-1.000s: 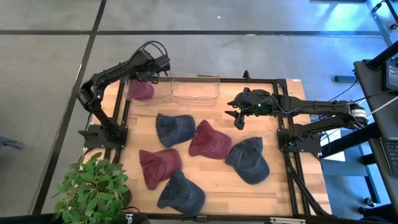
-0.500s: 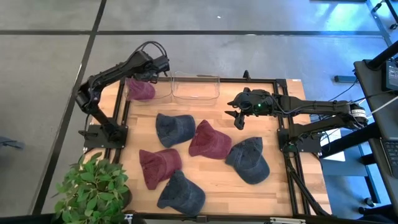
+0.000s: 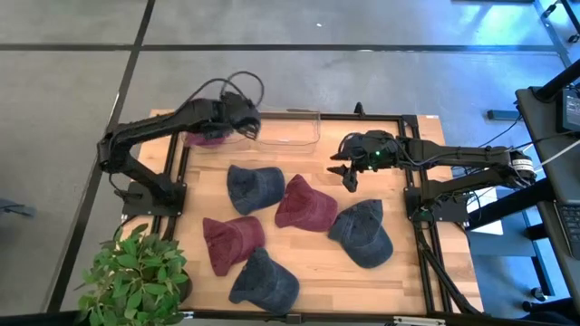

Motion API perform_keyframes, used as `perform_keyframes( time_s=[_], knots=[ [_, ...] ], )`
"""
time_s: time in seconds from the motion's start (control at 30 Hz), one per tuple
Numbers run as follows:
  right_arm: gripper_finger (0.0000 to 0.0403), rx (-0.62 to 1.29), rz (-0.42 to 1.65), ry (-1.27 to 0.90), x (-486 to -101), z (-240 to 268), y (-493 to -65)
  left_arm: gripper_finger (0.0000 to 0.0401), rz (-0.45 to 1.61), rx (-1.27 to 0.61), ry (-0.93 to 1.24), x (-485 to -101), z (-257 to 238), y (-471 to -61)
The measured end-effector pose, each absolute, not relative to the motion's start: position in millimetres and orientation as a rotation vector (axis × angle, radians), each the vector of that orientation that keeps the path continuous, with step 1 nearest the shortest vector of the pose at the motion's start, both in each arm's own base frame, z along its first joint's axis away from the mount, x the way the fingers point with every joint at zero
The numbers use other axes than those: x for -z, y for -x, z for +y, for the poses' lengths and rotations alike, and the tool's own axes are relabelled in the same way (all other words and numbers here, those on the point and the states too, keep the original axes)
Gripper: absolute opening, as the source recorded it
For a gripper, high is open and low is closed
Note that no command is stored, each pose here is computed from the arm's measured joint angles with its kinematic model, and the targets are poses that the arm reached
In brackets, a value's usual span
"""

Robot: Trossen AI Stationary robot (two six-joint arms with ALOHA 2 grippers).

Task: Pick & Place hat
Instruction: Put the right middle blue cap into the right transparent bin

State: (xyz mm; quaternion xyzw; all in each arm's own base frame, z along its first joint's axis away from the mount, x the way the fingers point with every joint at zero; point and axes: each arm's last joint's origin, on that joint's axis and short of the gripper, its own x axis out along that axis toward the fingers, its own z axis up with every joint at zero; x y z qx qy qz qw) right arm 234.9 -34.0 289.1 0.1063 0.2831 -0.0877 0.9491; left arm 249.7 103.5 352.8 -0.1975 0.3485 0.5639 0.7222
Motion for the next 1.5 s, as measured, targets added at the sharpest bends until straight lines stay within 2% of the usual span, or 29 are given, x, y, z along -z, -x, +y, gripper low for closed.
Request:
perform_keyframes(
  time_s=[0.2,0.47,0.63,0.73,0.87,0.93,1.17,1.5],
  knots=[
    [0.0198,0.074,0.677,-0.229,-282,-18,-231,0.0179,0.698,-0.933,0.447,-356,58,-283],
    [0.0198,0.027,0.843,-0.245,-271,2,-222,0.0177,0.7,-0.795,0.354,-332,-8,-320],
    [0.0198,-0.041,0.933,-0.196,-284,12,-214,0.0177,0.656,-0.723,0.316,-322,-45,-333],
    [0.0198,-0.039,0.988,-0.165,-294,16,-208,0.0176,0.585,-0.659,0.357,-313,-59,-340],
    [0.0198,-0.047,1.052,-0.156,-294,19,-203,0.0168,0.414,-0.411,0.449,-296,-78,-355],
    [0.0198,-0.048,1.1,-0.154,-285,19,-203,0.0164,0.35,-0.337,0.481,-284,-84,-356],
    [0.0198,-0.078,1.315,-0.123,-241,21,-219,0.0148,0.256,-0.277,0.521,-246,-90,-337],
    [0.0198,-0.175,1.543,0.118,-179,17,-254,0.0132,0.265,-0.126,0.509,-239,-99,-331]
  ],
)
